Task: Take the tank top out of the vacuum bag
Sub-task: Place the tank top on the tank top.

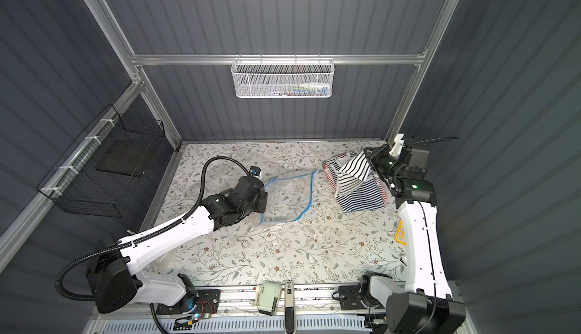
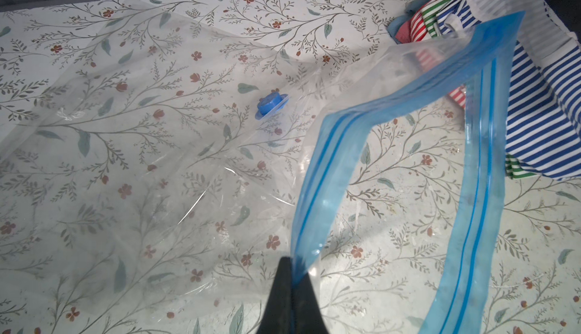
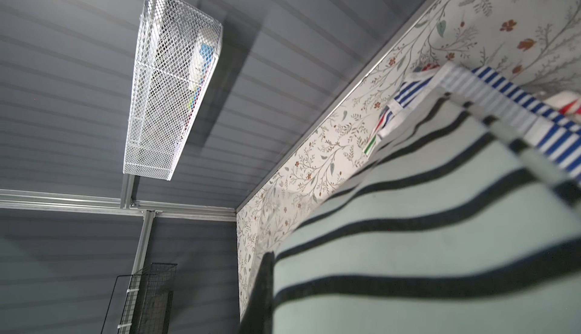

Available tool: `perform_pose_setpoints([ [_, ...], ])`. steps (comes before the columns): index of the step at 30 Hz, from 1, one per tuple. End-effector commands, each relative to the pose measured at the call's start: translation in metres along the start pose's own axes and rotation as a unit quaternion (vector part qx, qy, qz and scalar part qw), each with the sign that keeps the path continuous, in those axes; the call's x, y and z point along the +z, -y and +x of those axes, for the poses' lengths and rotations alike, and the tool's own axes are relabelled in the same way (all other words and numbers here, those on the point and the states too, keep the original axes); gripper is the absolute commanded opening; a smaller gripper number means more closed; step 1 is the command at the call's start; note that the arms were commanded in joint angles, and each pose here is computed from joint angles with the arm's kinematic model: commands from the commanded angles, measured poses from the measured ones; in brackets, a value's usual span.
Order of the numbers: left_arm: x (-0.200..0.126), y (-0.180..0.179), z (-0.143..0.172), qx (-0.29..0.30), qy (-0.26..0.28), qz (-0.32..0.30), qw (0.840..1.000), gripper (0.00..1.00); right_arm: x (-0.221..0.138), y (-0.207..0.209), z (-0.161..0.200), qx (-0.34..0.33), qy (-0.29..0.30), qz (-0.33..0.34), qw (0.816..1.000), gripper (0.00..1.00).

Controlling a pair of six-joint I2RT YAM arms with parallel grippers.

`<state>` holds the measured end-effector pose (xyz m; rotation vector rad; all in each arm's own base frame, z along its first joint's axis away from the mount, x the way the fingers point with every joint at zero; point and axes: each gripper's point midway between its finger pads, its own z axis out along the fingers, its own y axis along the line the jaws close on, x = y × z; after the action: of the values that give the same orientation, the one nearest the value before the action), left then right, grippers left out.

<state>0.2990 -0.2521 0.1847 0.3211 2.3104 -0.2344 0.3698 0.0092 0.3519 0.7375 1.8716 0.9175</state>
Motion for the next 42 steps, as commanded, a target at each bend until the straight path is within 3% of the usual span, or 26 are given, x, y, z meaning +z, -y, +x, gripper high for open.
perform_pose_setpoints([
  [1, 0.002, -0.004, 0.004, 0.004, -0.003, -0.003, 1.000, 0.00, 0.007, -0.008, -0.022, -0.017, 0.050, -0.026, 0.998, 0.00],
  [14, 0.016, -0.004, 0.009, 0.004, -0.007, -0.008, 1.000, 0.00, 0.040, -0.008, -0.060, 0.015, 0.107, -0.051, 0.993, 0.00],
  [30, 0.048, 0.004, 0.011, 0.022, -0.035, -0.010, 0.999, 0.00, 0.086, -0.001, -0.080, 0.024, 0.113, -0.075, 0.990, 0.00],
  [42, 0.062, 0.002, 0.012, 0.025, -0.042, -0.015, 0.999, 0.00, 0.112, -0.008, -0.099, 0.059, 0.152, -0.085, 0.983, 0.00],
])
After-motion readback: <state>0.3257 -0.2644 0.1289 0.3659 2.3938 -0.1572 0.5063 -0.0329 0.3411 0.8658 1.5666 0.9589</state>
